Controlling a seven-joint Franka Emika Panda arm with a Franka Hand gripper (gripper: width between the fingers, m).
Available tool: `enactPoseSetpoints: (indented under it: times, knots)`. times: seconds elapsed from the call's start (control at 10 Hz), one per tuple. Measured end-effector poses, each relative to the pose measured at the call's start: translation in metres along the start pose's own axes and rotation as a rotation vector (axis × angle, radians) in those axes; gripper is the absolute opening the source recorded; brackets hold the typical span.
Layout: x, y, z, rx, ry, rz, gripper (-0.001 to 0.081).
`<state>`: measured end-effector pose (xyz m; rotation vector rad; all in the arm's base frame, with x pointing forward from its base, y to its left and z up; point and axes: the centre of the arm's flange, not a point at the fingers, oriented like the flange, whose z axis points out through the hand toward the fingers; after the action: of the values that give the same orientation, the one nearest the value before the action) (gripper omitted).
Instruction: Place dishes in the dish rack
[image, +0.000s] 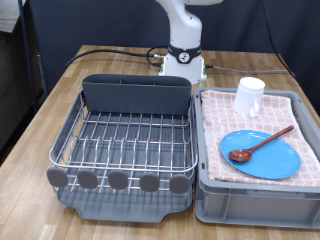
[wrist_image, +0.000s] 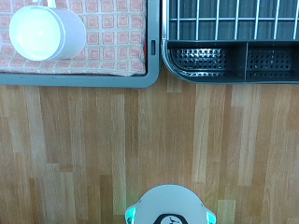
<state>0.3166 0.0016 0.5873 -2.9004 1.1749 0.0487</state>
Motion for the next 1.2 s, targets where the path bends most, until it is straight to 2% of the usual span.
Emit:
enactPoseSetpoints:
  times: [0.2,0.5,0.6,0.7,0.8,1.2]
  knots:
    - [-0.003,-0.012,0.000,0.021,0.018,0.112,0.0802]
    - [-0.012,-0.063,0.012,0.062,0.071,0.284,0.0802]
    - [-0.013,-0.081,0.017,0.100,0.056,0.389,0.0802]
    - [-0.015,-0.096,0.023,0.113,0.033,0.427,0.0802]
    - [-0.008,-0.107,0.024,0.116,0.009,0.446,0.0802]
    - [-0.007,-0.114,0.027,0.145,0.030,0.444,0.0802]
